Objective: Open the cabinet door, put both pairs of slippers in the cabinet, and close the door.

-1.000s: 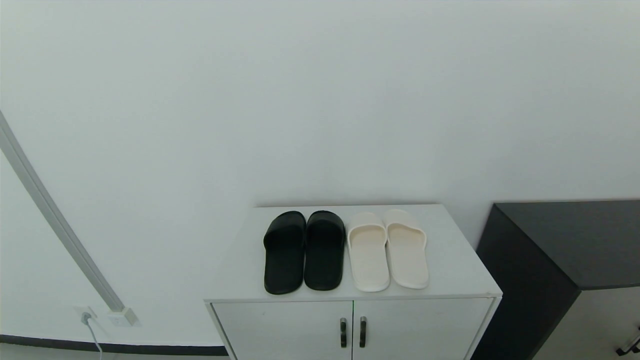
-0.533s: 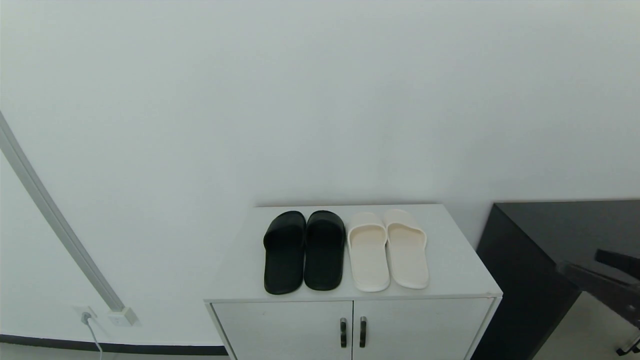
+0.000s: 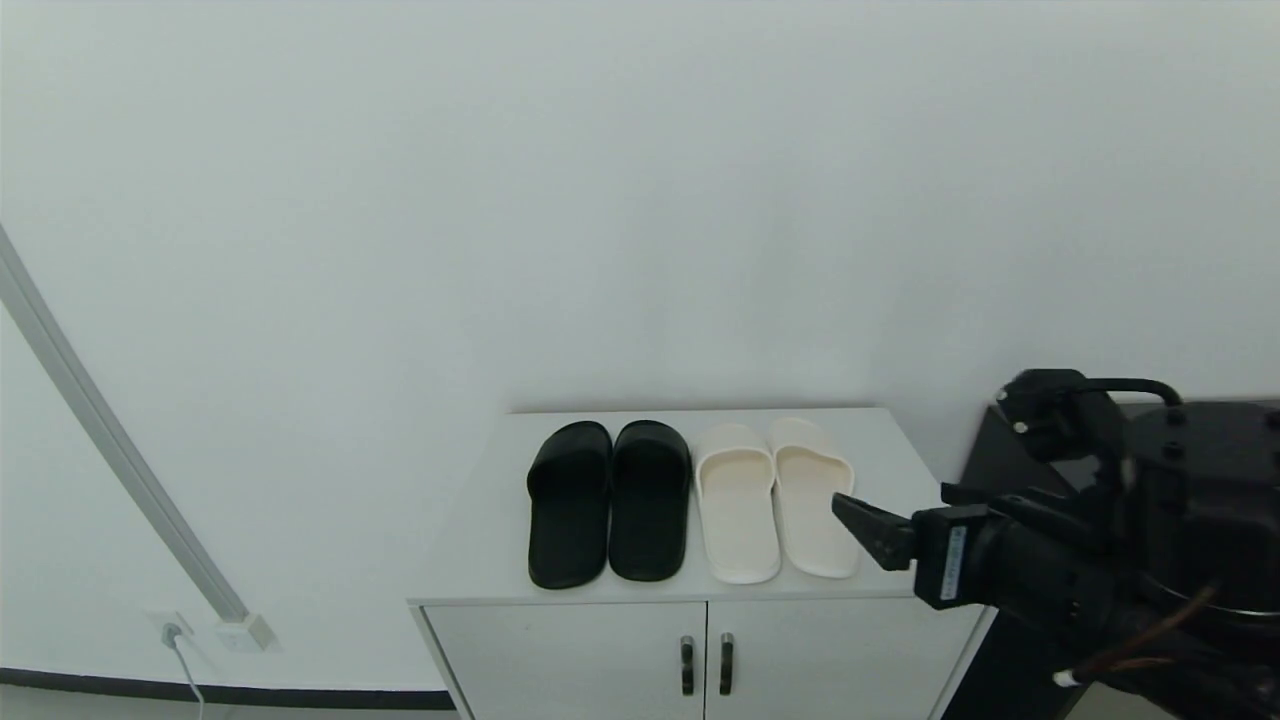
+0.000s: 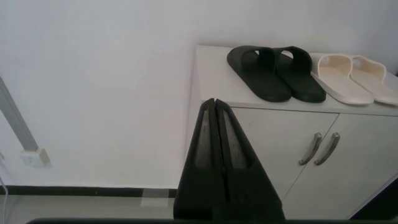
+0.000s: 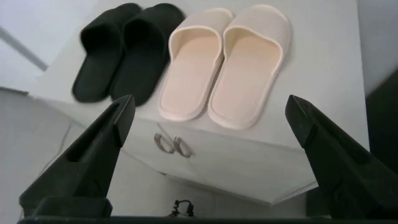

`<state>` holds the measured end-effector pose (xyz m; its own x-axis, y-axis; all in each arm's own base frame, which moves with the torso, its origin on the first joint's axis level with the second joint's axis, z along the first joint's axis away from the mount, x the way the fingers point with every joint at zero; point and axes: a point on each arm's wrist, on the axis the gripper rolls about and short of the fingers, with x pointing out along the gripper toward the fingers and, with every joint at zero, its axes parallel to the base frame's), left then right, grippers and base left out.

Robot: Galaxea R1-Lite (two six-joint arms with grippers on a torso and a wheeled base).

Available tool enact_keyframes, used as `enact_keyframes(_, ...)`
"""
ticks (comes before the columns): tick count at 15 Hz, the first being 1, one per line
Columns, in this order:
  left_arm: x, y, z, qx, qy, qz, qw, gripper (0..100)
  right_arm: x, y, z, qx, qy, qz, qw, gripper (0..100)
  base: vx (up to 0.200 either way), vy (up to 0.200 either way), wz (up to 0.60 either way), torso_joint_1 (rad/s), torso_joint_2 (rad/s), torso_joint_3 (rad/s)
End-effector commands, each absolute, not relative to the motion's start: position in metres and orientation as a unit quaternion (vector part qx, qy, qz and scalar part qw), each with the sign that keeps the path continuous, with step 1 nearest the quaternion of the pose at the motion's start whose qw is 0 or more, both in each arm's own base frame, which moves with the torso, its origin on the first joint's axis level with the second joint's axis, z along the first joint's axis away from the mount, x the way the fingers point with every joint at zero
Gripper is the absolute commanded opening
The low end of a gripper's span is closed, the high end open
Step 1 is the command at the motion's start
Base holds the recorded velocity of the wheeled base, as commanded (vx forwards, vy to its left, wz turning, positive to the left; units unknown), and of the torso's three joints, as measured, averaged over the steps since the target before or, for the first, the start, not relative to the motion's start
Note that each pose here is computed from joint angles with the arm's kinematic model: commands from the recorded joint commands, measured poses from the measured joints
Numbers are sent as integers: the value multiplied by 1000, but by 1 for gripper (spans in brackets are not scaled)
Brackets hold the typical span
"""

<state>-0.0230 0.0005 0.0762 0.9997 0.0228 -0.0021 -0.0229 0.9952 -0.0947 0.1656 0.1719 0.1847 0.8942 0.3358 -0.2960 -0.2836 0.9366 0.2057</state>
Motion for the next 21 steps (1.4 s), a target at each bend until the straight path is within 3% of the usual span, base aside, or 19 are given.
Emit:
enact_keyframes(1,-23,1,76,-48,0,12,999,0,194,206,165,65,189,132,971,100,0,0,0,0,0,0)
enact_keyframes(7,-23,0,76,-48,1,11,999,0,250,251,130,39,188,54,980,100,0,0,0,0,0,0)
enact_keyframes(13,-23,0,76,-48,1,11,999,0,283,265,92,36,190,27,981,100,0,0,0,0,0,0)
enact_keyframes(21,-23,0,77,-48,0,11,999,0,320,277,74,41,180,8,983,100,0,0,0,0,0,0)
